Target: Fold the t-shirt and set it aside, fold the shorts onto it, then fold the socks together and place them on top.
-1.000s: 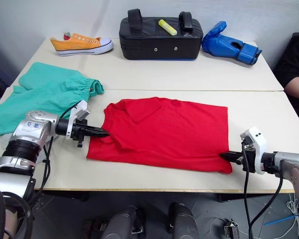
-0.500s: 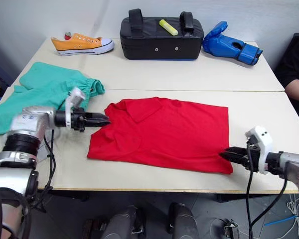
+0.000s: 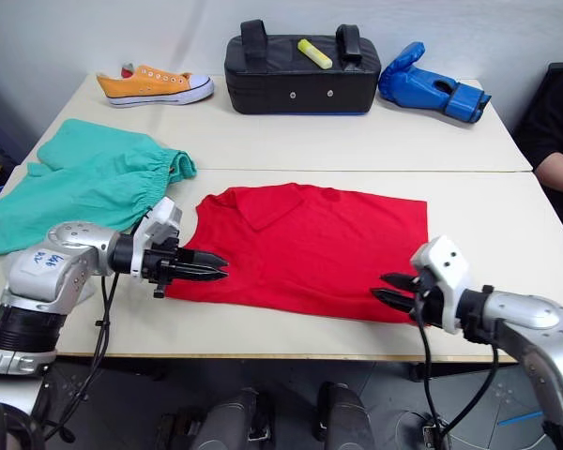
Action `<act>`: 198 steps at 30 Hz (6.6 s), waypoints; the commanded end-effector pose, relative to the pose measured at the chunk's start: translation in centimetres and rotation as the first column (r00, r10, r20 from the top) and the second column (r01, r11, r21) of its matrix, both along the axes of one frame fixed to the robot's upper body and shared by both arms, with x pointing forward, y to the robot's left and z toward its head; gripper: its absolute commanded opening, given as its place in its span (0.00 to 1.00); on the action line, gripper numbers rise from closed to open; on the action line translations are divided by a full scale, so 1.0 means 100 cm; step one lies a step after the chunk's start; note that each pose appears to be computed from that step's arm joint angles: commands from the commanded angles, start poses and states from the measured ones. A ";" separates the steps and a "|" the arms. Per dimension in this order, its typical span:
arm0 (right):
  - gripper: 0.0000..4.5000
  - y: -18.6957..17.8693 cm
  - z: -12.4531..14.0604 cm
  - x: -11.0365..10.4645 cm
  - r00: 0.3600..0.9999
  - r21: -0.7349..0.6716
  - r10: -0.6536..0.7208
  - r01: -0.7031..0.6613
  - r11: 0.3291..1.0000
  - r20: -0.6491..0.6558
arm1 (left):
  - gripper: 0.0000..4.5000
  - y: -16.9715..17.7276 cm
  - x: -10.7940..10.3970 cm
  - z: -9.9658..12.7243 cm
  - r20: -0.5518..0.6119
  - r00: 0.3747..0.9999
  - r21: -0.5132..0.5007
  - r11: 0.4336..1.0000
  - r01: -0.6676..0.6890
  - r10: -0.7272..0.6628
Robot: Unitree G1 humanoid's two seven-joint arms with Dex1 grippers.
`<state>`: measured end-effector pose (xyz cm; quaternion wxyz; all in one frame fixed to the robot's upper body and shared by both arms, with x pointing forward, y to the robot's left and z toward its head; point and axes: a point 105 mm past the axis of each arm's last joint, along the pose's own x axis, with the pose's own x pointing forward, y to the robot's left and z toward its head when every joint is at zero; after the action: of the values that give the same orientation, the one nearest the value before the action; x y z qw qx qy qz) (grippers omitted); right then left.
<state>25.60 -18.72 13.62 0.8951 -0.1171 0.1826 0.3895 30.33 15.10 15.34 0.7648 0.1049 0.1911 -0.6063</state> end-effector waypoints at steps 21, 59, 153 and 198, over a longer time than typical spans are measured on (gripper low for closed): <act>0.01 -0.054 0.015 0.012 0.975 0.025 -0.184 0.182 0.983 0.122 | 0.00 0.048 -0.025 -0.006 -0.063 0.990 -0.025 0.991 -0.129 0.127; 0.01 -0.028 -0.045 -0.017 0.993 -0.115 -0.111 0.105 0.988 -0.048 | 0.00 0.015 0.017 -0.004 -0.011 1.000 0.088 0.996 -0.023 0.024; 0.91 0.001 0.051 -0.018 0.920 -0.053 0.362 -0.358 0.932 0.149 | 0.91 0.003 0.032 0.013 0.320 0.945 0.093 0.995 0.042 -0.069; 0.91 0.041 0.045 0.003 0.914 0.007 0.337 -0.347 0.938 0.225 | 0.54 -0.038 0.048 -0.023 0.407 0.872 0.371 0.922 0.114 -0.272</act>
<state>25.92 -14.61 17.23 0.8272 -0.1652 0.0697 0.5325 34.92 10.98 12.41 0.6898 0.3850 0.1093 -0.6033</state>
